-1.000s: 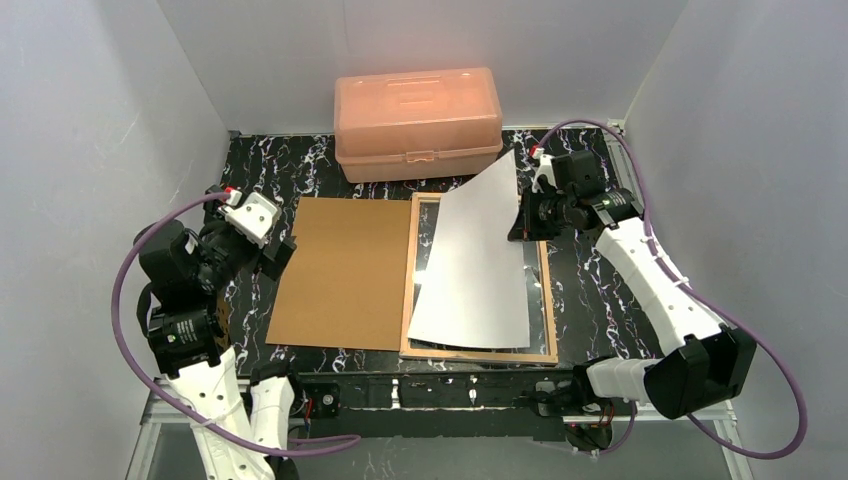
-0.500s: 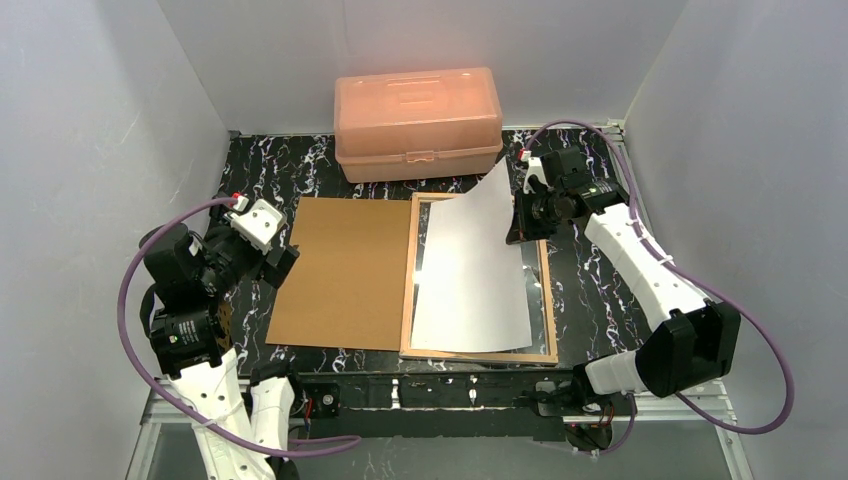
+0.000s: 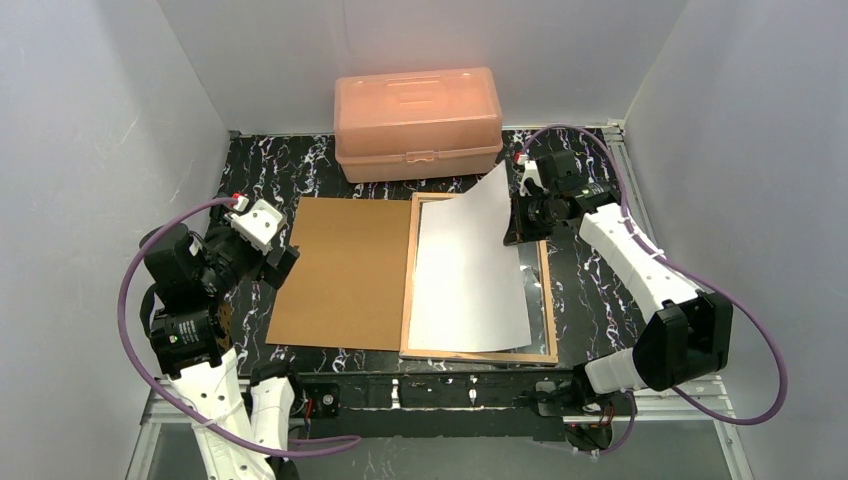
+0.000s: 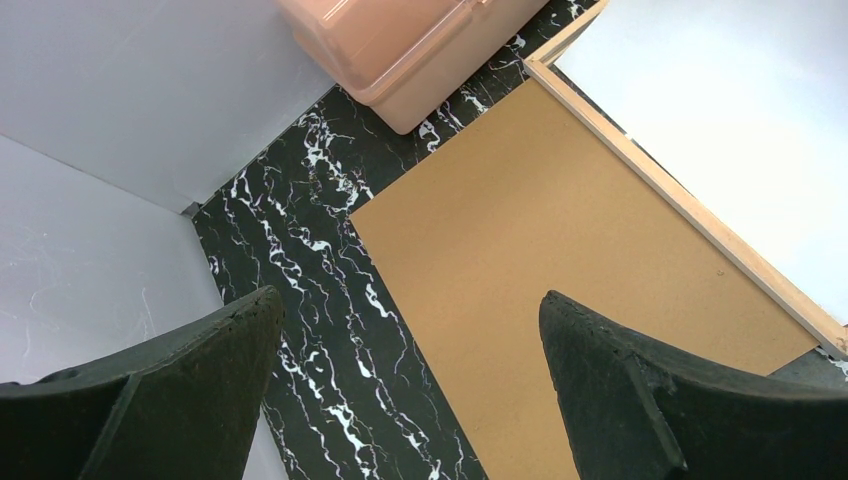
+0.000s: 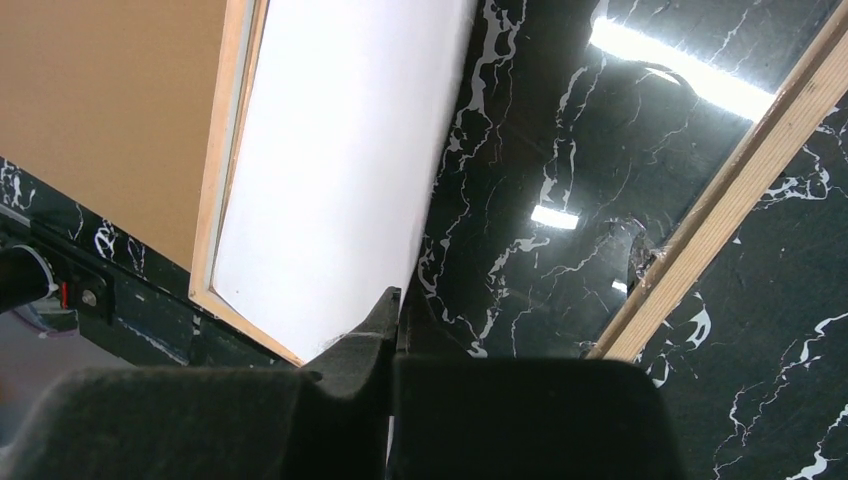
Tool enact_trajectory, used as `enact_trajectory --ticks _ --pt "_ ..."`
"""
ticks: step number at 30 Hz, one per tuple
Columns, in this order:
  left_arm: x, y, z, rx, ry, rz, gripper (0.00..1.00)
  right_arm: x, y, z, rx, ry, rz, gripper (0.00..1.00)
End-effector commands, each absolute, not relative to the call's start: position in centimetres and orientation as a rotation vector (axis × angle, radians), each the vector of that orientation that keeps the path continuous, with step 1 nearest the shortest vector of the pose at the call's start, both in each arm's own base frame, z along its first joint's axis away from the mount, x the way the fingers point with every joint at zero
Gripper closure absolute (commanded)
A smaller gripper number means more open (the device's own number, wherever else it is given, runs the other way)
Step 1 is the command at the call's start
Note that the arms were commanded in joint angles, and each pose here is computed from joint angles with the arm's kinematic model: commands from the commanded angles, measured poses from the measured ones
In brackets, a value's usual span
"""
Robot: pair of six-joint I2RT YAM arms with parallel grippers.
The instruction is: Put the photo into the frame
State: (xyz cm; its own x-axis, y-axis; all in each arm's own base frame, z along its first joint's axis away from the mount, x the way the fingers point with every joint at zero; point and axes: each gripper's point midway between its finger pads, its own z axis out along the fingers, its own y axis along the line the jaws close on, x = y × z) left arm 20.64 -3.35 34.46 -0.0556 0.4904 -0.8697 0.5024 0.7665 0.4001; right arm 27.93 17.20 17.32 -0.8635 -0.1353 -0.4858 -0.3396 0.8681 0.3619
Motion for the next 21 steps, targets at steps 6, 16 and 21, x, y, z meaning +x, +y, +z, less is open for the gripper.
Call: enact_trajectory --ticks 6,16,21 --pt "20.3 -3.7 33.8 0.794 1.699 -0.047 0.02 29.4 16.6 16.8 -0.311 2.535 0.548 0.87" --pt "20.2 -3.7 33.4 0.795 1.708 -0.048 0.02 29.3 15.8 16.1 -0.305 2.561 0.492 0.54" --pt "20.0 -3.8 32.8 0.793 1.742 -0.073 0.02 29.6 15.0 16.1 -0.284 2.548 0.428 0.29"
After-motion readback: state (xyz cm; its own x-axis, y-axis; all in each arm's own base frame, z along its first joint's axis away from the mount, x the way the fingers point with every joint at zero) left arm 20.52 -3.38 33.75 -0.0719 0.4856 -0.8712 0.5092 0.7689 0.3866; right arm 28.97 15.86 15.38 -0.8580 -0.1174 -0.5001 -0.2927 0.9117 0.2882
